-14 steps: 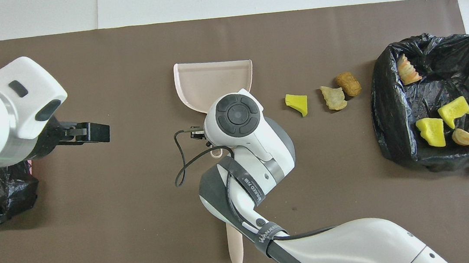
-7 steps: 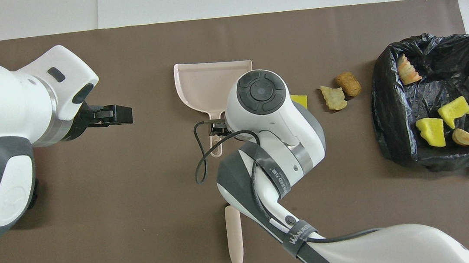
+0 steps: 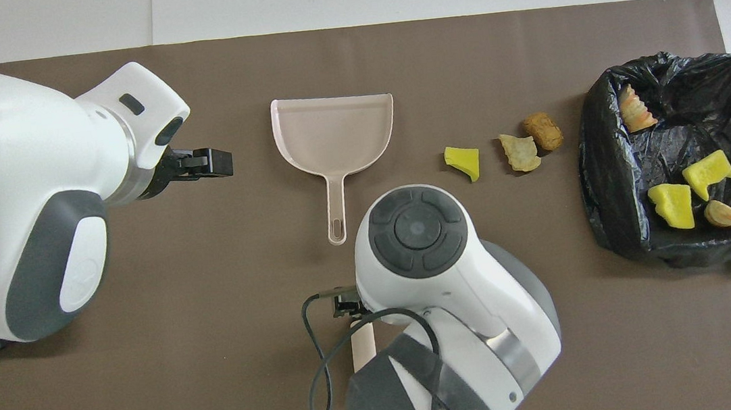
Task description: Sweep and dump trash in bin
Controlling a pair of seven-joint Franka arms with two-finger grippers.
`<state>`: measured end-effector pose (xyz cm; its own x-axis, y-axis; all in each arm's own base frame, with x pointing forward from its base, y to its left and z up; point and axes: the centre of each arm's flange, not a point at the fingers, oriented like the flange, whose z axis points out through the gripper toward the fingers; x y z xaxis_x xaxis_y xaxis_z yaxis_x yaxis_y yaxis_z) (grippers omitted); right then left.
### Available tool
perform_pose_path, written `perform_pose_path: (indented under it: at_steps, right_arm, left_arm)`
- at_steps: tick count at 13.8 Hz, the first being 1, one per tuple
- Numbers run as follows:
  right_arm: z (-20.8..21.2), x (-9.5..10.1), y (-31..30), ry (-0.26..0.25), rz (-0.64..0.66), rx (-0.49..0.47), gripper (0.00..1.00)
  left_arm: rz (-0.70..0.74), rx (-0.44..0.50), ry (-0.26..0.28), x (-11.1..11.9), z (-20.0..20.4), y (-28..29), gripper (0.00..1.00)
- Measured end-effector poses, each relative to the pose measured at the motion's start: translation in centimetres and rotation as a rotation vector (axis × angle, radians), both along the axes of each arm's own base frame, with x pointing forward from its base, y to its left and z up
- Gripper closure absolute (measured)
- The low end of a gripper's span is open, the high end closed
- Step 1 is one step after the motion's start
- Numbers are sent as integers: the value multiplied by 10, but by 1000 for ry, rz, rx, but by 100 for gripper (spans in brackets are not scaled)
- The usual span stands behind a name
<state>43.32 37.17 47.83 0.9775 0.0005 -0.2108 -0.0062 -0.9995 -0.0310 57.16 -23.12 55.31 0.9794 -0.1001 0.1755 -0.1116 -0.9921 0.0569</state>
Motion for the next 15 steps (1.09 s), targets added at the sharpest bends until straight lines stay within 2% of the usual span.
perform_pose_path:
  at_steps: [2,4,6,8,10,11,15]
  right_arm:
    - [-19,-55,13,25,-4,32,0]
    - [-49,-112,22,31,-14,57,0]
    - [-80,-154,30,28,-15,40,0]
    - [-107,-185,39,28,-18,37,0]
    - [-131,-204,46,18,-22,34,0]
    - [-141,-208,47,18,-22,29,0]
    - [-162,-203,50,16,-34,22,0]
  left_arm:
    - [6,-14,-1,7,-37,-38,0]
    - [13,-30,4,2,-80,-91,0]
    - [28,-43,2,-5,-112,-129,0]
    - [22,-31,-5,-8,-133,-146,0]
    - [18,-16,-3,-5,-146,-147,0]
    - [11,2,-4,-4,-153,-147,0]
    - [11,52,-15,-5,-184,-158,0]
